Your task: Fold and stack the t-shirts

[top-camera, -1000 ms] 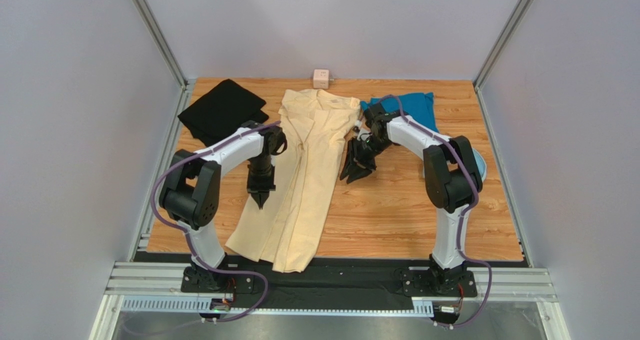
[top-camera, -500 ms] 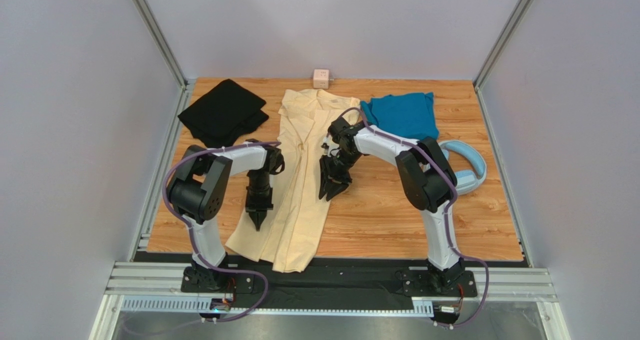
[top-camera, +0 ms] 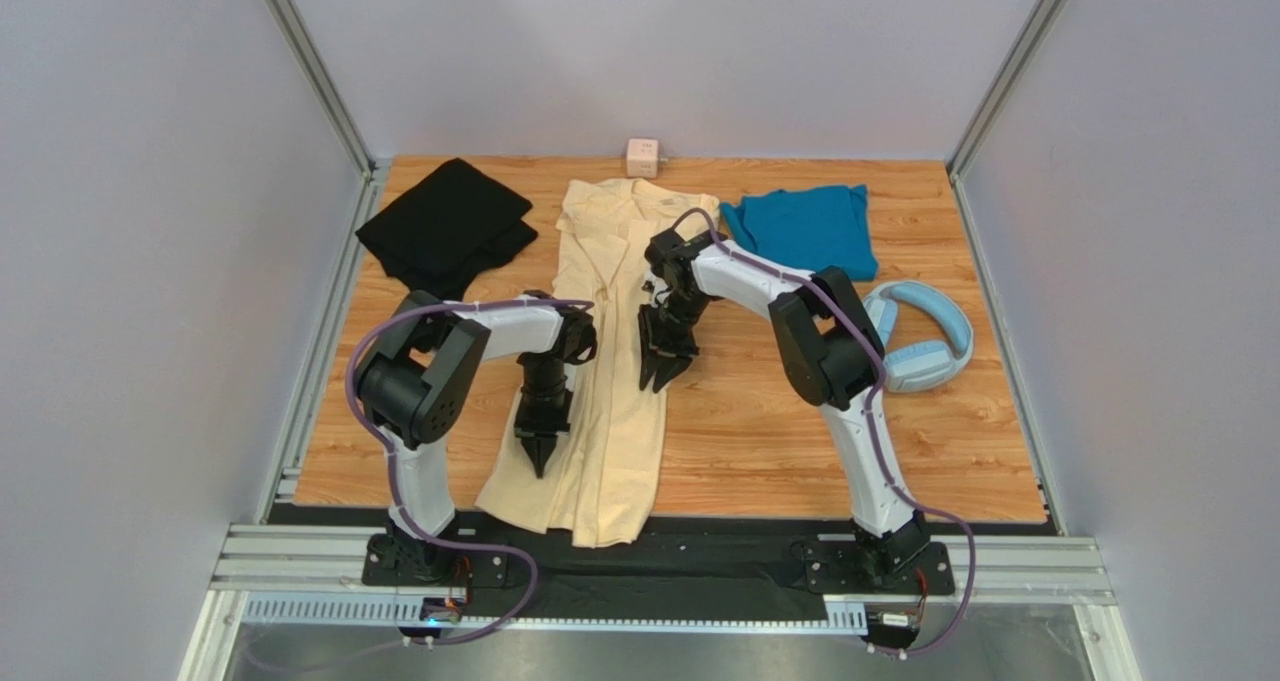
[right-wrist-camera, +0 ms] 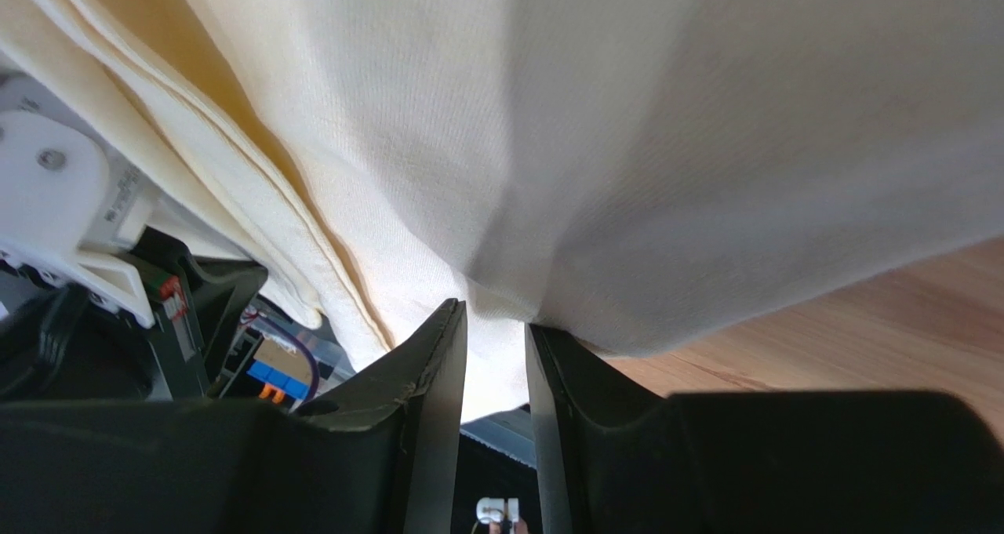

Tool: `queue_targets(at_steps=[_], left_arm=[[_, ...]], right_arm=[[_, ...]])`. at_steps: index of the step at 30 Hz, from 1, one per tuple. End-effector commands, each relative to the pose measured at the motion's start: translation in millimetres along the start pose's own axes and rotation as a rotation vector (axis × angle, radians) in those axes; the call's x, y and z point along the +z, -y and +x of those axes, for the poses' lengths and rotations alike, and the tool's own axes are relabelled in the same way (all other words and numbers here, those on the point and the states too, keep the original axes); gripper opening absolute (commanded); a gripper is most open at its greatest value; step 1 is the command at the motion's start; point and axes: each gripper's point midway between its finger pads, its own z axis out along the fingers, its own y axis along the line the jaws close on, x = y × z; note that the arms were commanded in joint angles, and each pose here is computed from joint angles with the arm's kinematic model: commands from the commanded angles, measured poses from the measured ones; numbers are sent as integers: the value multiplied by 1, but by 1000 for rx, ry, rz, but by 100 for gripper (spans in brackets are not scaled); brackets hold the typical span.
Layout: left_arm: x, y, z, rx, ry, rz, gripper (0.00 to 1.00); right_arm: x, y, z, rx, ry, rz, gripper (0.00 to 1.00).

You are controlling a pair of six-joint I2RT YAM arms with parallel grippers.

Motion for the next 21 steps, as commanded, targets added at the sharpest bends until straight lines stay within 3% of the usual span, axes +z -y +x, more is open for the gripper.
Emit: queue_targets(at_steps=[1, 8, 13, 15, 16, 18, 19, 21], left_arm=[[3, 36, -12, 67, 10, 77, 6], [-7, 55, -10, 99, 15, 70, 6], [-45, 42, -1, 60, 94, 58, 8], [-67, 34, -4, 23, 148, 103, 9], [-87, 33, 0, 27, 213, 152, 12], [-114, 27, -3, 3, 298, 224, 21], [-129, 23, 1, 5, 356, 258, 32], [-137, 11, -1, -18, 399, 273, 41]], right_arm=[[-17, 23, -22, 31, 67, 84, 31], [-57, 35, -35, 36, 109, 86, 31], [-97, 13, -19, -51, 184, 8, 46], [-95, 14, 0, -42, 156, -22, 54], [-107, 6, 6, -67, 191, -53, 54], [-97, 11, 31, -45, 130, -96, 54], [-93, 12, 38, -46, 119, -115, 54], [-91, 13, 55, -60, 86, -146, 54]])
